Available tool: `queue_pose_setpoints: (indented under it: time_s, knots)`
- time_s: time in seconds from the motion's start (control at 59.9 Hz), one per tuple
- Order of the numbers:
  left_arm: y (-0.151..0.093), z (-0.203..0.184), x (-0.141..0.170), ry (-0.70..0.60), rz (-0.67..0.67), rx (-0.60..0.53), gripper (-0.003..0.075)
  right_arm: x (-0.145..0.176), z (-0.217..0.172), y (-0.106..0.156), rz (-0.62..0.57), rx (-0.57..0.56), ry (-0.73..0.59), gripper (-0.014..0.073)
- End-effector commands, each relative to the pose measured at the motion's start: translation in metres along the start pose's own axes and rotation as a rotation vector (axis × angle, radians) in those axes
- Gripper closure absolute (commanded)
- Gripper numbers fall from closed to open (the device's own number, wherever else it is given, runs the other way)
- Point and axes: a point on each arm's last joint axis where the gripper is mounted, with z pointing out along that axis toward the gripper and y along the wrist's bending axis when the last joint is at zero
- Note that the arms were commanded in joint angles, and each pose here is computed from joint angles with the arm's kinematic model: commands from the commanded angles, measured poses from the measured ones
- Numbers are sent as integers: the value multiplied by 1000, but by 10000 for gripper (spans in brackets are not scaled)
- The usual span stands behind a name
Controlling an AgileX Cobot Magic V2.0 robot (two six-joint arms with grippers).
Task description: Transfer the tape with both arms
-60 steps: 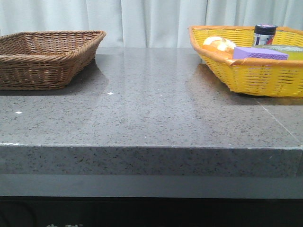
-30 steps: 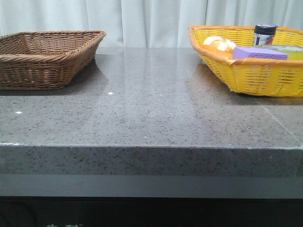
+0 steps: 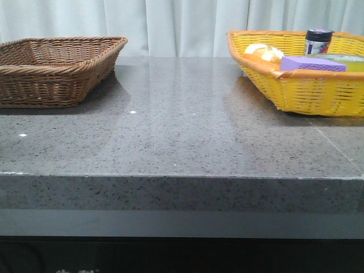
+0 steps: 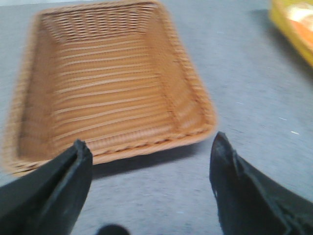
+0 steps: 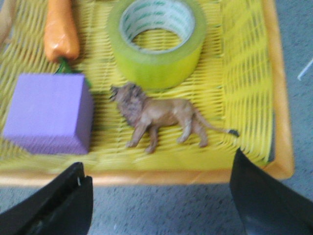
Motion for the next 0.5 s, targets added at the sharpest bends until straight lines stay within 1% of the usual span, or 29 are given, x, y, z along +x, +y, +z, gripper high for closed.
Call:
queue_pose_setpoints:
  time_s: [0.0,0.117,0.25,0.367,0.484]
  knots:
    - [-15,-6,-17,-119,31,77,229,-28,-3,-8,20,30,-59,1]
    - [-36,-9,-17,-136,78,193,229,-49,10,-14,51,30,-10,1]
    - [-58,-14,-16,-148,126,317,229,-76,32,-17,53,24,59,1]
    - [-69,-18,-15,-149,152,383,229,-97,50,-19,51,19,100,1]
    - [-74,-20,-14,-148,156,414,229,-112,74,-21,51,14,155,1]
